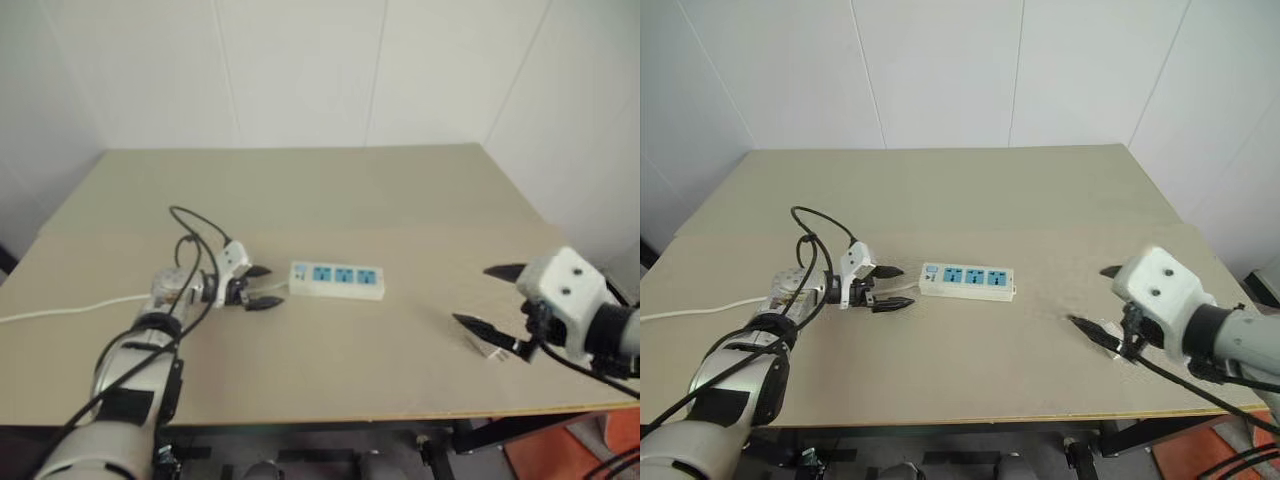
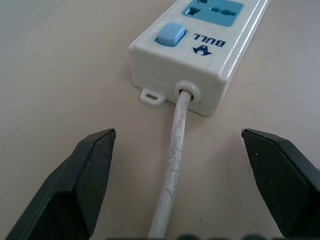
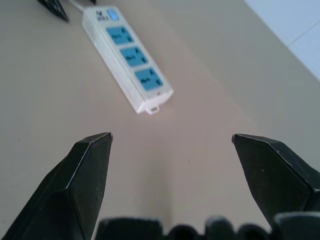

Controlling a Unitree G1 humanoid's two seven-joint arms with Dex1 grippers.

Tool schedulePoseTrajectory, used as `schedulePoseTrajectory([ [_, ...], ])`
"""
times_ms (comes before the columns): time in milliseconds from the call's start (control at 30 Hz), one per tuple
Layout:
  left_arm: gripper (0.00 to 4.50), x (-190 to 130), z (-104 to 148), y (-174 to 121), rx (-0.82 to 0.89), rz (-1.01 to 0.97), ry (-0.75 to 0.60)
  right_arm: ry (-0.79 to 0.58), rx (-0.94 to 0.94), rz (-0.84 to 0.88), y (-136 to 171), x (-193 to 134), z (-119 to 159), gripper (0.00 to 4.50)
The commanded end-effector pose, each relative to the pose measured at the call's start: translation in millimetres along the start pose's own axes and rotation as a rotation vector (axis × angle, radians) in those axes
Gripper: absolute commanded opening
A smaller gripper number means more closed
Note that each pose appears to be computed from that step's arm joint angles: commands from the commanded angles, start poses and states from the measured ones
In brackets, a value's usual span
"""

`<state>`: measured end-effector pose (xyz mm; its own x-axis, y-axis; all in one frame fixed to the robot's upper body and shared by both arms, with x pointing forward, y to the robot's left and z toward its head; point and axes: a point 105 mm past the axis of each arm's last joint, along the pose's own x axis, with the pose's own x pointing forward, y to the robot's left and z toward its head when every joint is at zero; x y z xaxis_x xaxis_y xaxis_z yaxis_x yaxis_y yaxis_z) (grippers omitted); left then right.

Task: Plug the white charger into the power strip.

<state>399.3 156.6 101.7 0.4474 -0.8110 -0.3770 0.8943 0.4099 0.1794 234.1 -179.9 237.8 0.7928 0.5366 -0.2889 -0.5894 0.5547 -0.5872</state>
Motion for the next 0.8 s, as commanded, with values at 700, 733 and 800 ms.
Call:
schedulePoseTrajectory([
  [700, 0.01, 5, 43, 0, 0.018, 0.021, -0.166, 0.056, -0.017, 0.028, 19, 28, -7, 4.50],
  [733, 0.01, 5, 47, -3, 0.015, 0.044, -0.175, 0.057, -0.016, 0.030, 20, 29, -8, 4.50],
  [800, 0.01, 3, 51, -15, -0.012, 0.100, -0.164, 0.058, -0.013, 0.031, 20, 31, -10, 4.50],
])
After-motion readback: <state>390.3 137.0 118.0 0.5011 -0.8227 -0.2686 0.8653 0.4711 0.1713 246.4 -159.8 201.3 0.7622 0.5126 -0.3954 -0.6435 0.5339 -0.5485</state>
